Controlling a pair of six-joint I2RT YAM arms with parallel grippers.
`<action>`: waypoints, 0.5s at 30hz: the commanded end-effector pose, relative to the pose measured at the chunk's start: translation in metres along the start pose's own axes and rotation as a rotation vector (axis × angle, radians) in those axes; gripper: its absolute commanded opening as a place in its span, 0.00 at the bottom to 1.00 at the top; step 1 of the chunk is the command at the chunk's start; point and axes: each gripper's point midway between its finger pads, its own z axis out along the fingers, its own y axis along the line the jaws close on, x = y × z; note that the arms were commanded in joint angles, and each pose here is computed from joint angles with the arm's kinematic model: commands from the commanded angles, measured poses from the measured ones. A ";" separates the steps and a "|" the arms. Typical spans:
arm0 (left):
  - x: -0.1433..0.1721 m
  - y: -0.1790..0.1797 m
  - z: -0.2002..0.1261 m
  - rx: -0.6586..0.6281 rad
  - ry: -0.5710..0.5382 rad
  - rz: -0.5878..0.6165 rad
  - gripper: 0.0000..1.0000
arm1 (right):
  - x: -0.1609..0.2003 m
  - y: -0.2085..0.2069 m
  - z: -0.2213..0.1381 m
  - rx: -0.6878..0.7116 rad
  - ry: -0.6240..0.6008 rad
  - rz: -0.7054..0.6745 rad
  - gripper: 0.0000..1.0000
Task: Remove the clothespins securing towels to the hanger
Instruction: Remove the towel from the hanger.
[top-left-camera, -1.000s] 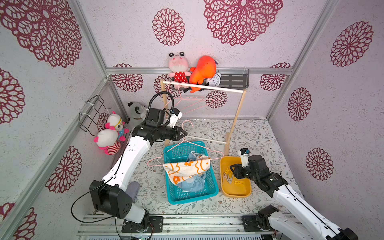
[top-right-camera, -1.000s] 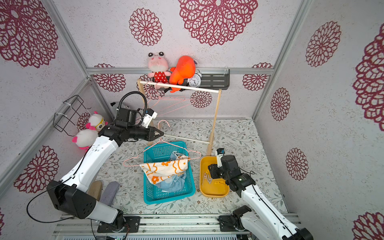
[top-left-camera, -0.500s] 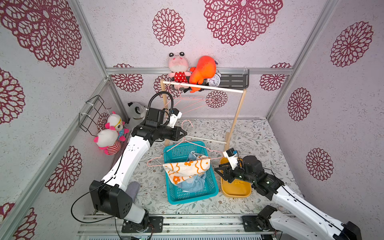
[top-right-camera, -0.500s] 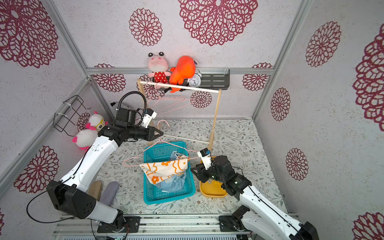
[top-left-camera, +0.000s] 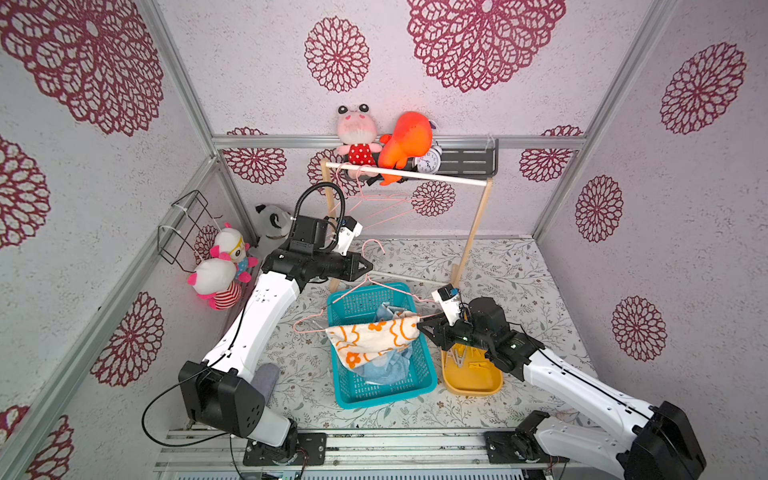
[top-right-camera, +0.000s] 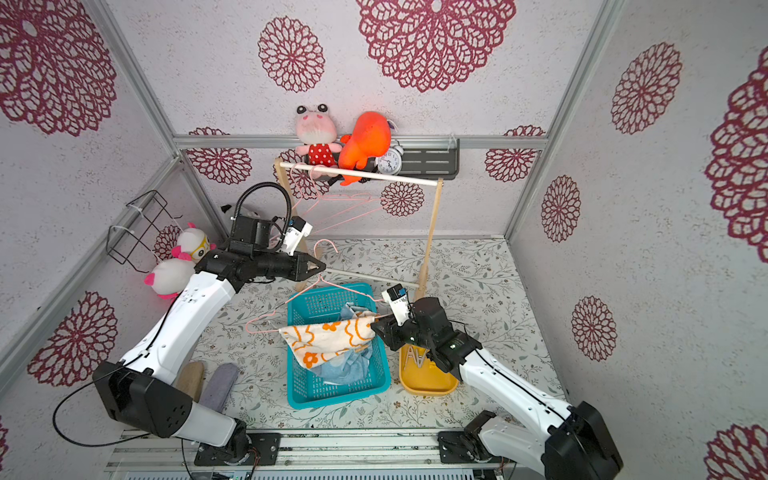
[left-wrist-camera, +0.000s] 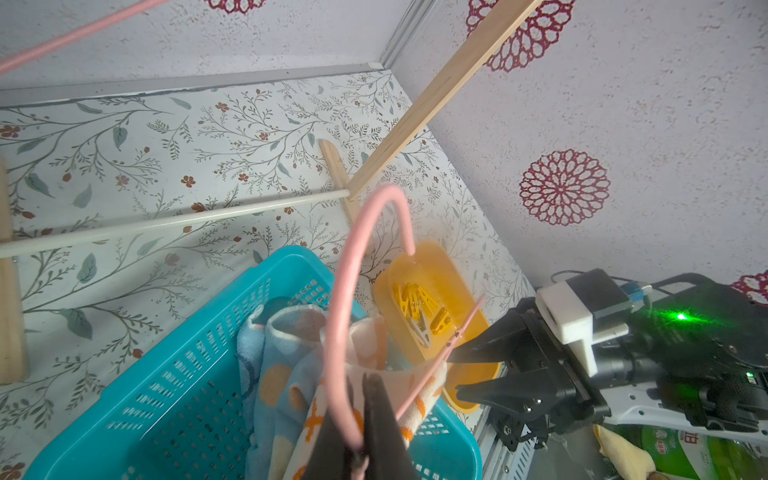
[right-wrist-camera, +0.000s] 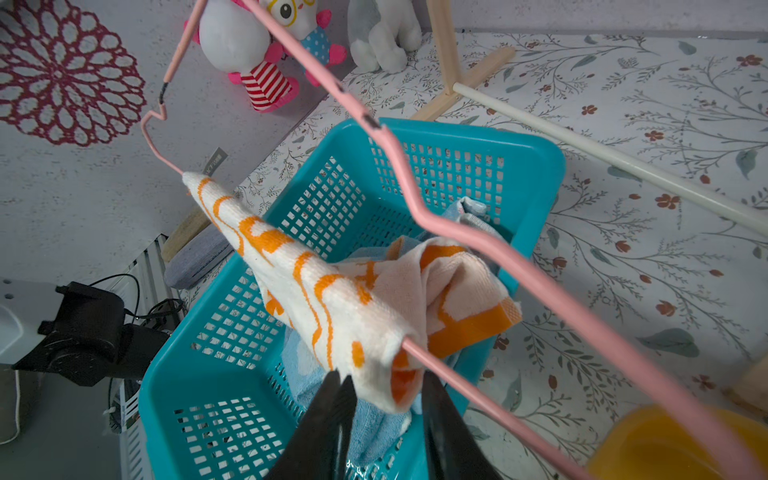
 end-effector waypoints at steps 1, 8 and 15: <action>-0.013 -0.009 -0.012 0.015 -0.054 0.032 0.00 | -0.025 0.015 0.000 -0.057 -0.071 -0.030 0.31; -0.014 -0.008 -0.013 0.012 -0.059 0.033 0.00 | -0.022 0.022 0.008 -0.082 -0.059 -0.024 0.20; -0.013 -0.004 -0.013 -0.004 -0.060 0.032 0.00 | -0.018 0.018 0.001 -0.036 -0.027 -0.031 0.02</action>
